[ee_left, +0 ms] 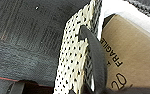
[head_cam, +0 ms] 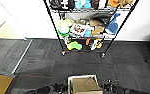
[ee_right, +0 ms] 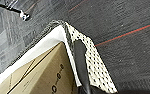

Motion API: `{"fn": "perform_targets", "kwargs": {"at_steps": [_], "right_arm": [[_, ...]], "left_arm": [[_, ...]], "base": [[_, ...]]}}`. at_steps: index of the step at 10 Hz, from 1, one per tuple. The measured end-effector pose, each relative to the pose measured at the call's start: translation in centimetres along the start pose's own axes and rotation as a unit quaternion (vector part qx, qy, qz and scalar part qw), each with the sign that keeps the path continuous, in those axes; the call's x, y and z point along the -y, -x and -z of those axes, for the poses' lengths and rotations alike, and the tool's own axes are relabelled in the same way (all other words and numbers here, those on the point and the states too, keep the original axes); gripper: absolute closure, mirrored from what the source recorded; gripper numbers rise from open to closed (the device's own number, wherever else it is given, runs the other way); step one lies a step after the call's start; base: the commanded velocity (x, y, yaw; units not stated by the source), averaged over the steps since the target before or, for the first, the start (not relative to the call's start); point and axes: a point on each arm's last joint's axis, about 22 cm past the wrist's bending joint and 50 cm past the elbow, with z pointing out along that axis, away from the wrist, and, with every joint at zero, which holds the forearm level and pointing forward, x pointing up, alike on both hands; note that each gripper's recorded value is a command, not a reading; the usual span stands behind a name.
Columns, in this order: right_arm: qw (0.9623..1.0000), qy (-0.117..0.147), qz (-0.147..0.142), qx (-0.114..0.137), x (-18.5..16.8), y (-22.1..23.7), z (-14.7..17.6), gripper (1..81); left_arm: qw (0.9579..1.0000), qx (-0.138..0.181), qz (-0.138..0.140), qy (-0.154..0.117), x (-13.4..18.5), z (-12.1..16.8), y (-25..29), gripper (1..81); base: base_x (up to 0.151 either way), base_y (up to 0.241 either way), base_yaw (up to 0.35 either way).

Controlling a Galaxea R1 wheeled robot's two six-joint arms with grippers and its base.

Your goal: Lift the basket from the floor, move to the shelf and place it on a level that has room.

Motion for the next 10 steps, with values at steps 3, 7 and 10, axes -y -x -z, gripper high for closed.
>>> {"fn": "perform_targets", "kwargs": {"at_steps": [3, 7, 10], "right_arm": [[0.9996, -0.022, 0.006, -0.017, 3.4, -1.2, 4.8, 81.1], [0.999, -0.04, -0.002, -0.016, 3.9, 0.9, 11.8, 81.1], [0.9986, -0.044, -0.023, 0.019, 2.9, 6.0, 13.9, 81.1]], "left_arm": [[0.999, -0.006, -0.014, 0.042, -3.4, 5.6, 0.5, 81.1], [0.994, 0.005, -0.04, 0.102, -7.0, 12.4, 3.7, 81.1], [0.9916, 0.014, -0.035, 0.124, -5.8, 15.8, 6.9, 81.1]], "base": [[0.0, 0.0, 0.0], [0.0, 0.0, 0.0], [0.0, 0.0, 0.0]]}}
